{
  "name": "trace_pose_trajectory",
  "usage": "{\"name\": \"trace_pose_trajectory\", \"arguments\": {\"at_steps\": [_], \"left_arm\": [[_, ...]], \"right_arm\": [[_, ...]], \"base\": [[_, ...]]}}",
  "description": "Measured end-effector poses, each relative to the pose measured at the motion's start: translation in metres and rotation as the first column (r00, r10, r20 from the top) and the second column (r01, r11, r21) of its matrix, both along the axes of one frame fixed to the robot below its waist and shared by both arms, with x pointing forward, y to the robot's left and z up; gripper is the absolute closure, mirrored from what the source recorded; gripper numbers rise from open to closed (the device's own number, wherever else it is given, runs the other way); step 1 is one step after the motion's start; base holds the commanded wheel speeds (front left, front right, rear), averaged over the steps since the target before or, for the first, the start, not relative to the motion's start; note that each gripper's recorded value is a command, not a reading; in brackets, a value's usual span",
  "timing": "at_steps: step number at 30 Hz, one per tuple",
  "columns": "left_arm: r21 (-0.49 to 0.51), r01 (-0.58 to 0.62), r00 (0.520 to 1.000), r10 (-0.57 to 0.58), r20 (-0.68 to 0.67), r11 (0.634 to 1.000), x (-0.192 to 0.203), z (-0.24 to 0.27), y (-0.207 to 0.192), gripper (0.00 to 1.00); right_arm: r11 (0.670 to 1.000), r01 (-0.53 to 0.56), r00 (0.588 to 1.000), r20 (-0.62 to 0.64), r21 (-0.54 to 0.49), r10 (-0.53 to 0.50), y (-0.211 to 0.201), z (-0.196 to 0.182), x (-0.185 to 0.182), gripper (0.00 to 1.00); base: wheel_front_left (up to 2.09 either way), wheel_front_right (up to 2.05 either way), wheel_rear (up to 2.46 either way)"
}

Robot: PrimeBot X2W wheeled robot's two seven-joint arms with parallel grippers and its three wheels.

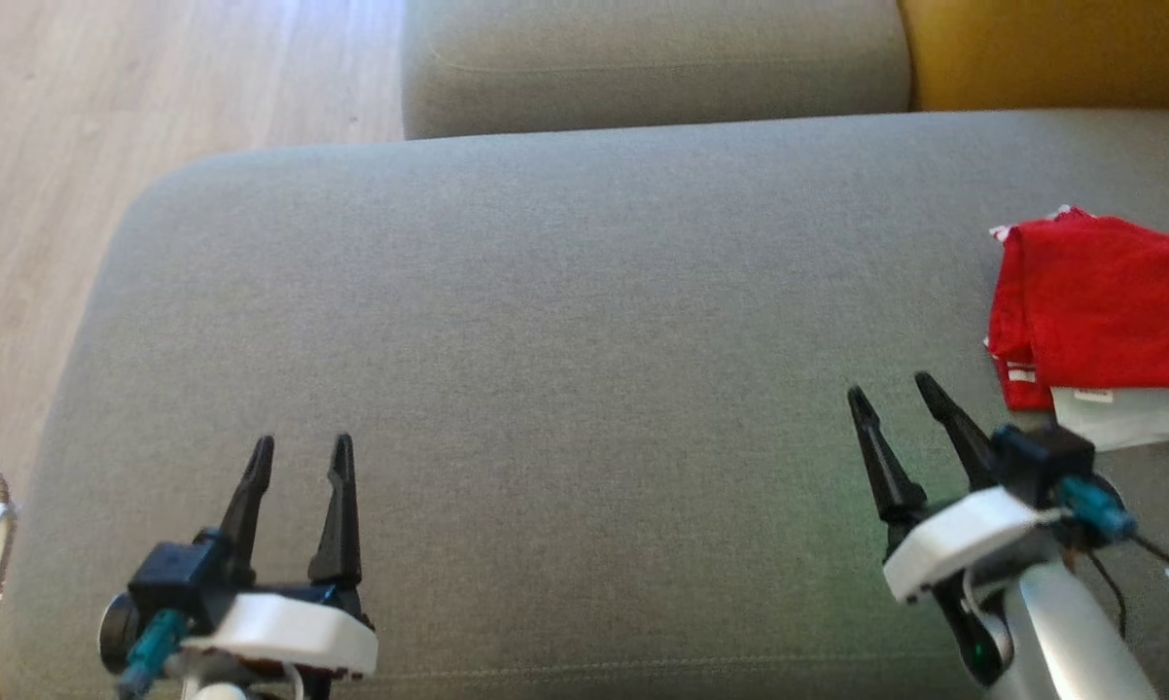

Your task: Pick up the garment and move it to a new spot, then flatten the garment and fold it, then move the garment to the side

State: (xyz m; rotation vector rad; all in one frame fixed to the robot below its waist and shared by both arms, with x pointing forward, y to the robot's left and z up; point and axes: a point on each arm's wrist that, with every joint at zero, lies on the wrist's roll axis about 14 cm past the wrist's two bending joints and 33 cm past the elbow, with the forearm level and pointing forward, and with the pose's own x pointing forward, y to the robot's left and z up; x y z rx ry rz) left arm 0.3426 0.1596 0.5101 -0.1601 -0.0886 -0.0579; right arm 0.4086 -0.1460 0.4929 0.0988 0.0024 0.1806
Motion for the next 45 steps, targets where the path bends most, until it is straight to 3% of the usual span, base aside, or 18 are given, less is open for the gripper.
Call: {"name": "trace_pose_trajectory", "arguments": {"at_steps": [25, 33, 45], "left_arm": [[0.053, 0.005, 1.0, -0.004, -0.021, 0.999, -0.008, -0.008, -0.005, 0.0], [-0.047, 0.026, 1.0, -0.027, -0.015, 0.999, -0.006, -0.005, -0.006, 0.0], [-0.112, 0.024, 0.997, -0.031, -0.065, 0.993, -0.011, -0.021, -0.005, 0.0]], "right_arm": [[1.0, 0.03, 0.997, 0.075, 0.008, -0.031, -0.002, 0.019, -0.013, 0.0], [0.999, 0.04, 0.994, 0.101, -0.003, -0.04, -0.006, 0.026, -0.012, 0.0], [0.999, 0.047, 0.994, 0.096, -0.004, -0.046, -0.008, 0.024, -0.016, 0.0]], "base": [[0.0, 0.0, 0.0], [0.0, 0.0, 0.0], [0.0, 0.0, 0.0]]}}
